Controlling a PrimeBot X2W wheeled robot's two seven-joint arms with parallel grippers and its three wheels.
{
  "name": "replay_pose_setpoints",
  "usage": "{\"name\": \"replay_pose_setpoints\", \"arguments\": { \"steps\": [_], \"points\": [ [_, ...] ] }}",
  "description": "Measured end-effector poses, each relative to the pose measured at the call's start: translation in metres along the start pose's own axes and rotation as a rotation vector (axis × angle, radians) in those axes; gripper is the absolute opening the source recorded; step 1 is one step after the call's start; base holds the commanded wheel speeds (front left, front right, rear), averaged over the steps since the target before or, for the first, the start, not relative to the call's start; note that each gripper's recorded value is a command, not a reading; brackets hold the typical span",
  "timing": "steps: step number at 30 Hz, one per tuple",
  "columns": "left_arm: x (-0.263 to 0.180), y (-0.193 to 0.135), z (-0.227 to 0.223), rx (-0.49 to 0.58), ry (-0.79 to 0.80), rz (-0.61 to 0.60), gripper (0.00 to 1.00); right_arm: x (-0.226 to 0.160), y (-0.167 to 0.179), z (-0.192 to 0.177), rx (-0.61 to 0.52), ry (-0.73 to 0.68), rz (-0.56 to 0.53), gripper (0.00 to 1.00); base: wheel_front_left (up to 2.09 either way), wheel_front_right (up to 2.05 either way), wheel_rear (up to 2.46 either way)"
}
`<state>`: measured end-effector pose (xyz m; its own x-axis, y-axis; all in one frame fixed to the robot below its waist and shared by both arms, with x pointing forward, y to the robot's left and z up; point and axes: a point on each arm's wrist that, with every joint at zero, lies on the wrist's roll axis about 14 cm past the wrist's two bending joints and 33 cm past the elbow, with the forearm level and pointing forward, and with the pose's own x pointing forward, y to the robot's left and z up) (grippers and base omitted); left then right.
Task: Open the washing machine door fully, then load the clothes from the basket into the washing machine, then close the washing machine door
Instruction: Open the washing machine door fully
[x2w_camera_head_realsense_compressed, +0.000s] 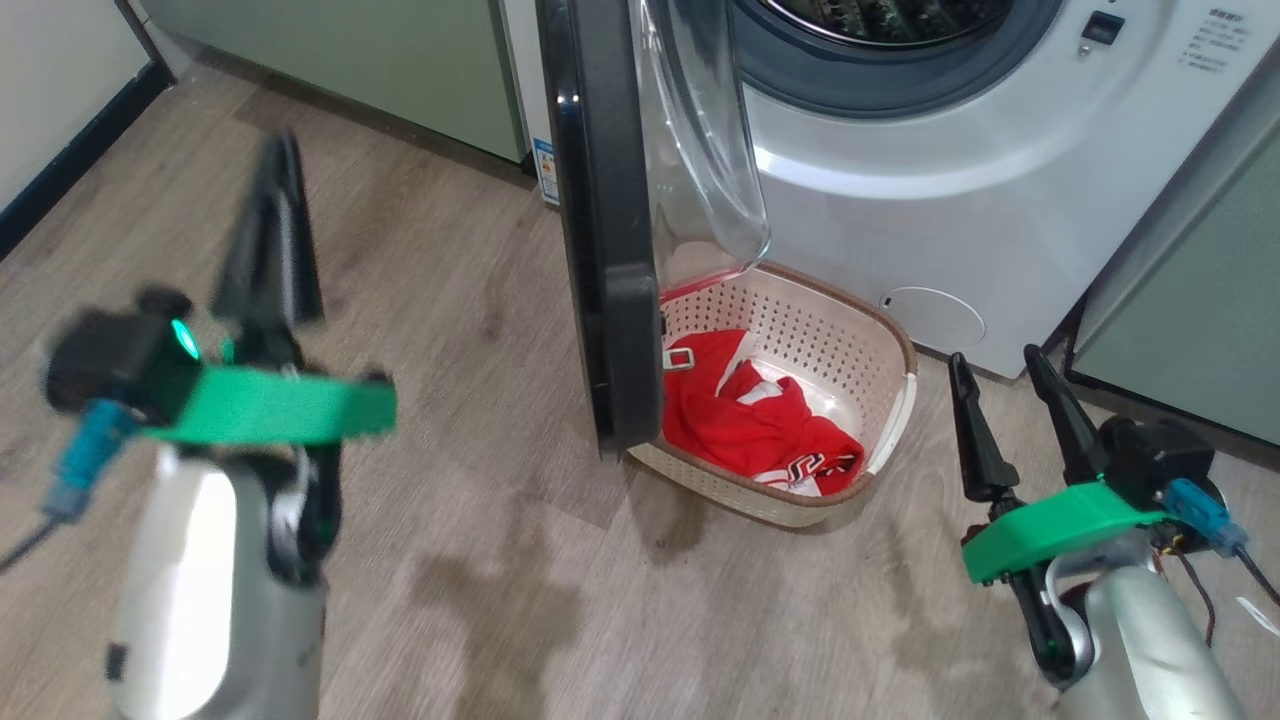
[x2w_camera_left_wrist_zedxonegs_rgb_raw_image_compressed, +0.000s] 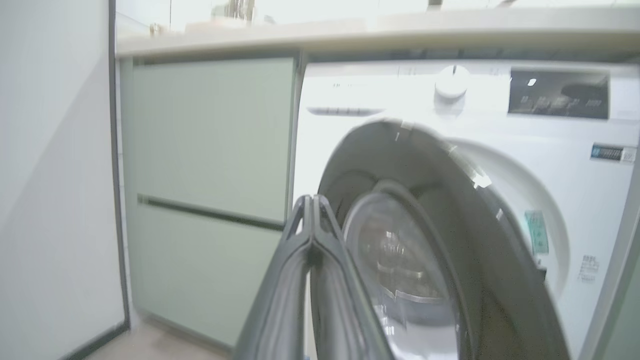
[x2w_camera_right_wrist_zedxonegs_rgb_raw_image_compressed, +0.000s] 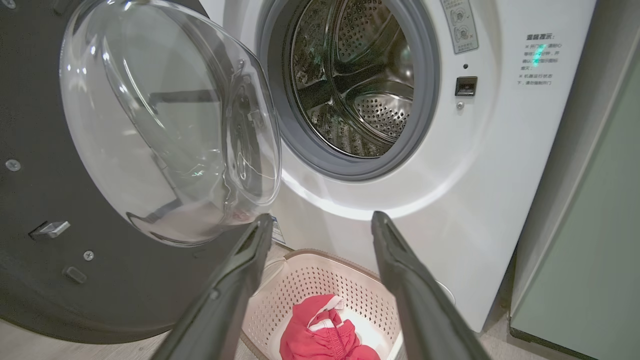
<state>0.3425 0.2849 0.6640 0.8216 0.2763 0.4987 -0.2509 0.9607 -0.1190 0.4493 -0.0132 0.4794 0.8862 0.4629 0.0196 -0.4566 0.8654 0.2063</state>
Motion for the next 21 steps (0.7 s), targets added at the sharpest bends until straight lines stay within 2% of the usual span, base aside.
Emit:
{"name": "replay_pose_setpoints", "arguments": {
  "steps": [4,9,14,19,21],
  "points": [
    [0.024,-0.028,0.064,0.008,-0.216,-0.091,0.00,-0.001,-0.002,0.000,0.000,0.000,-0.005,1.00,0.00,0.00,0.00],
    [0.021,-0.083,0.086,-0.070,-0.289,-0.255,0.00,-0.003,-0.006,-0.001,0.000,0.002,-0.016,1.00,0.00,0.00,0.00],
    [0.007,-0.132,0.080,-0.199,-0.250,-0.388,0.00,-0.004,-0.009,-0.001,0.000,0.003,-0.025,1.00,0.00,0.00,0.00],
    [-0.025,-0.180,0.049,-0.364,-0.093,-0.504,0.00,-0.005,-0.011,-0.003,0.002,0.008,-0.030,1.00,0.00,0.00,0.00],
    [-0.037,-0.195,0.032,-0.389,-0.008,-0.544,0.00,-0.005,-0.011,-0.005,-0.003,0.014,-0.028,1.00,0.00,0.00,0.00]
  ]
}}
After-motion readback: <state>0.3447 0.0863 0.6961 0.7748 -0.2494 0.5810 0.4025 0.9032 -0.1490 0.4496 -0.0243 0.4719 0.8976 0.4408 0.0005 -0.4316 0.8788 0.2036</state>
